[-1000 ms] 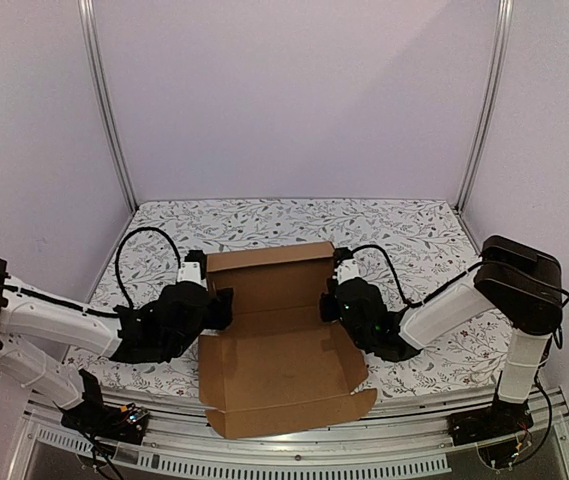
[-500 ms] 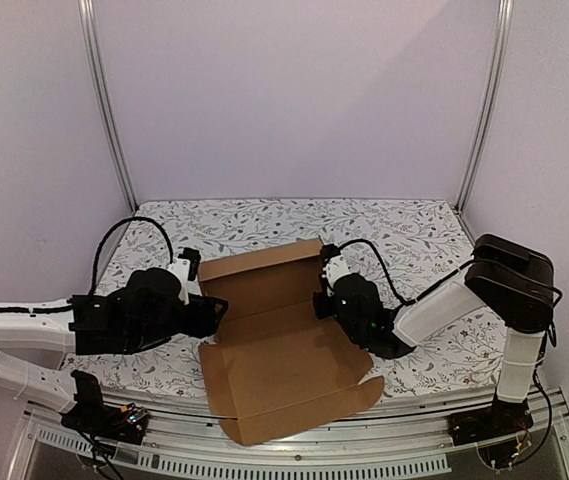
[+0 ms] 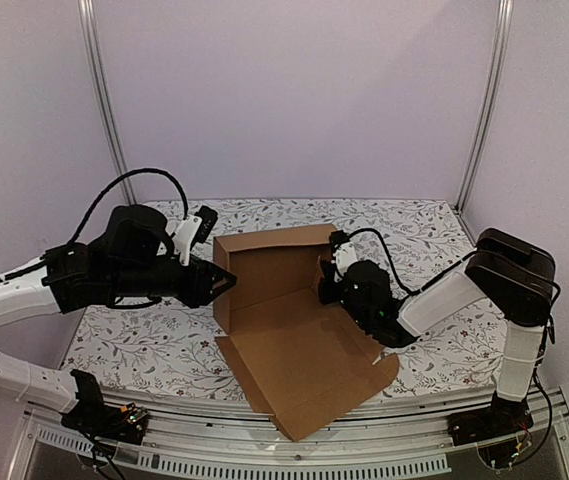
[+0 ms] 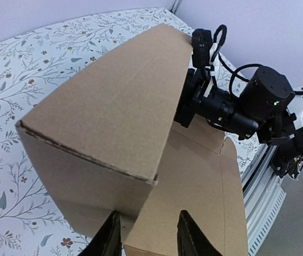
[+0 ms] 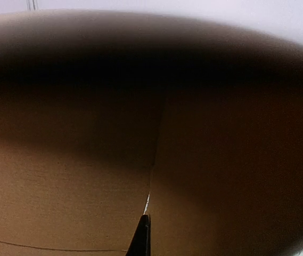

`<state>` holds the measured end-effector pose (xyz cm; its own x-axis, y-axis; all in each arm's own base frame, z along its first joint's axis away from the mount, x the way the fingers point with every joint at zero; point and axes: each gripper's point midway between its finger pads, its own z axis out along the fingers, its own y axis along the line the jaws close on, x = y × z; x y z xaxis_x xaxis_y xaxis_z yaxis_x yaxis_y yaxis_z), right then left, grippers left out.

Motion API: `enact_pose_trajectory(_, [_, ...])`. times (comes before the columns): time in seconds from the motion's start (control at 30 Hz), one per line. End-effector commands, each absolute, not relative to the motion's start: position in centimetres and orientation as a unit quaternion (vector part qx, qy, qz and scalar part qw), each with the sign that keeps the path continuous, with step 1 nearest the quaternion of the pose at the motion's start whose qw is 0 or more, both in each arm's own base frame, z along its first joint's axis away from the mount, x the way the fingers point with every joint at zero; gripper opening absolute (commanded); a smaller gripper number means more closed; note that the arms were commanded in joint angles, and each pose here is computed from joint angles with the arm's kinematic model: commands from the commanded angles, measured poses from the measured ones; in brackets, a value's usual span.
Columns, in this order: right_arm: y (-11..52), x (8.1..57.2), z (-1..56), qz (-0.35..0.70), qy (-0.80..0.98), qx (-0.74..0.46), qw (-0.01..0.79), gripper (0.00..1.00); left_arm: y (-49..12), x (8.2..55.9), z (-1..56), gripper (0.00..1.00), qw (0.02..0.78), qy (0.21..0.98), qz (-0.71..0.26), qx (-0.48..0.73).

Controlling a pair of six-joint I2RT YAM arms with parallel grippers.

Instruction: Fold the paper box

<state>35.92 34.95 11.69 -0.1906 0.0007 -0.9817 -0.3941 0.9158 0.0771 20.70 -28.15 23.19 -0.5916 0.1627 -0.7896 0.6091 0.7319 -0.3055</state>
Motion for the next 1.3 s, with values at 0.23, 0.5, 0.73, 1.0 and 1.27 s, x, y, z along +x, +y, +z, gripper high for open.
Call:
enact_pose_trajectory(0.23, [36.2,34.2,10.0,0.112,0.757,-0.219,0.605,0.0,-29.4,20.5,26.1,0.32,0.394,0.805,-0.36,0.258])
enact_pose_trajectory(0.5, [35.3,34.8,10.5,0.098,0.764,-0.2,0.606,0.0,-24.5,20.3,22.1,0.33,0.377,0.852,-0.291,0.218])
enact_pose_trajectory(0.73, [35.5,34.7,10.5,0.103,0.762,-0.214,0.603,0.0,-22.9,20.0,23.6,0.42,0.397,0.849,-0.286,0.198])
enact_pose_trajectory(1.0, [36.7,33.3,11.4,0.149,0.741,-0.252,0.604,0.0,-27.2,22.7,28.1,0.37,0.421,0.81,-0.335,0.232])
enact_pose_trajectory(1.27, [36.9,32.3,11.5,0.167,0.722,-0.277,0.612,0.0,-33.3,27.5,28.6,0.08,0.397,0.795,-0.391,0.242])
